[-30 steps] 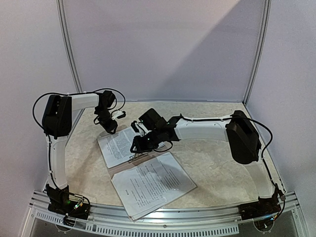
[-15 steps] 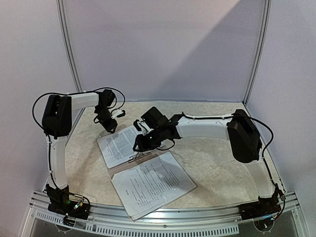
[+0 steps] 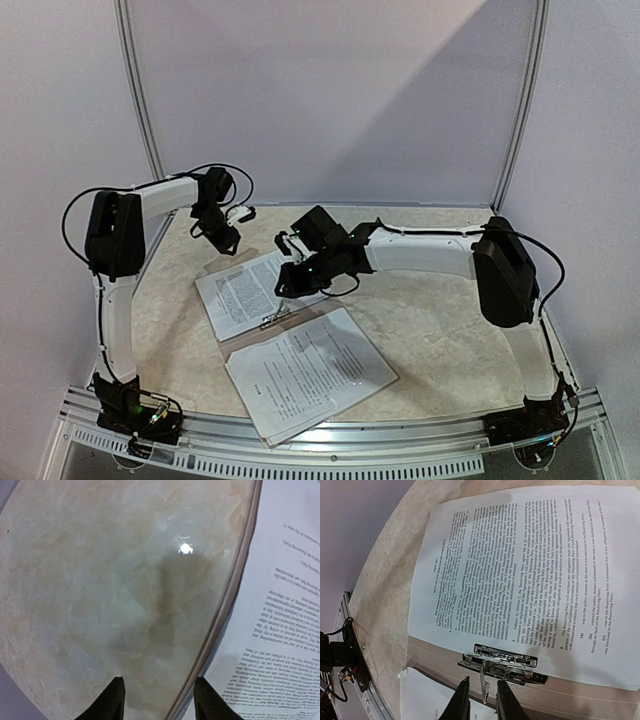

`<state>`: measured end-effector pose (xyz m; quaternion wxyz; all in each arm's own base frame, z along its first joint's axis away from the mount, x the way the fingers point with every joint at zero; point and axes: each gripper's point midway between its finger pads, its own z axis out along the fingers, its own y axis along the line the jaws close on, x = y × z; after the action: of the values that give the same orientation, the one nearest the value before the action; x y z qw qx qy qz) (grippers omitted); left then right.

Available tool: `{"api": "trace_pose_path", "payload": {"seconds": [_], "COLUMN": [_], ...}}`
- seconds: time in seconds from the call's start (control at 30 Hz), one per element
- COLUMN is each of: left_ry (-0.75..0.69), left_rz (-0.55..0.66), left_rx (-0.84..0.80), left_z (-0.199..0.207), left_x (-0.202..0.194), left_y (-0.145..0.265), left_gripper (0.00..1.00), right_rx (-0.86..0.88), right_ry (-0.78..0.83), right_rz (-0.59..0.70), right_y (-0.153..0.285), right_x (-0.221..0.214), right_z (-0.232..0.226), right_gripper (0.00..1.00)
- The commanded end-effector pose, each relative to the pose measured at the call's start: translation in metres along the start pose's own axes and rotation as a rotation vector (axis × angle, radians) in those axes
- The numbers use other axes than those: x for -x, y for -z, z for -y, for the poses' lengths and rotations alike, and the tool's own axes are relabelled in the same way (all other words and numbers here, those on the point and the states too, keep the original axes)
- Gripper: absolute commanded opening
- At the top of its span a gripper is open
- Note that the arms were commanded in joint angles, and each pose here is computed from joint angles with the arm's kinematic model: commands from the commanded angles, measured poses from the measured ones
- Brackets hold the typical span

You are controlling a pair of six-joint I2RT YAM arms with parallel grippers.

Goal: Put the files into the folder
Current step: Clamp the file and folder with some files.

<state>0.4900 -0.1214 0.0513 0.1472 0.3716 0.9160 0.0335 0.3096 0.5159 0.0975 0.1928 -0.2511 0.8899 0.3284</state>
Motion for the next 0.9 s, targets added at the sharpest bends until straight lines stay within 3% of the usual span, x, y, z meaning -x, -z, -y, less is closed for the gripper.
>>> {"api": "trace_pose_path", "payload": {"seconds": [0.0, 0.2, 0.5, 0.87], "left_ry": [-0.009, -0.048, -0.082, -0.105], "left_rz": [0.032, 0.025, -0.039, -0.083], "left_rx": [-0.083, -0.17, -0.258, -0.286], "left_z": [0.027, 0.074, 0.12, 0.144], "left_x": [0.004, -0.011, -0.036, -0.049], "left_y": [0.028, 0.05, 0.044, 0.041], "left_gripper": [0.49, 0.47, 0.46, 0.45], "right_rx": [-0.017, 0.001, -0.002, -0.018], "right_ry": [-0.004, -0.009, -0.023, -0.024], "right_rz": [-0.004, -0.034, -0.074, -0.09], "right_y": [0.014, 0.01, -0.004, -0.007], "right_x": [0.002, -0.008, -0.018, -0.023], "right_z": [0.003, 0.003, 0.01, 0.015], "right_gripper": [0.17, 0.25, 0.1, 0.07]}}
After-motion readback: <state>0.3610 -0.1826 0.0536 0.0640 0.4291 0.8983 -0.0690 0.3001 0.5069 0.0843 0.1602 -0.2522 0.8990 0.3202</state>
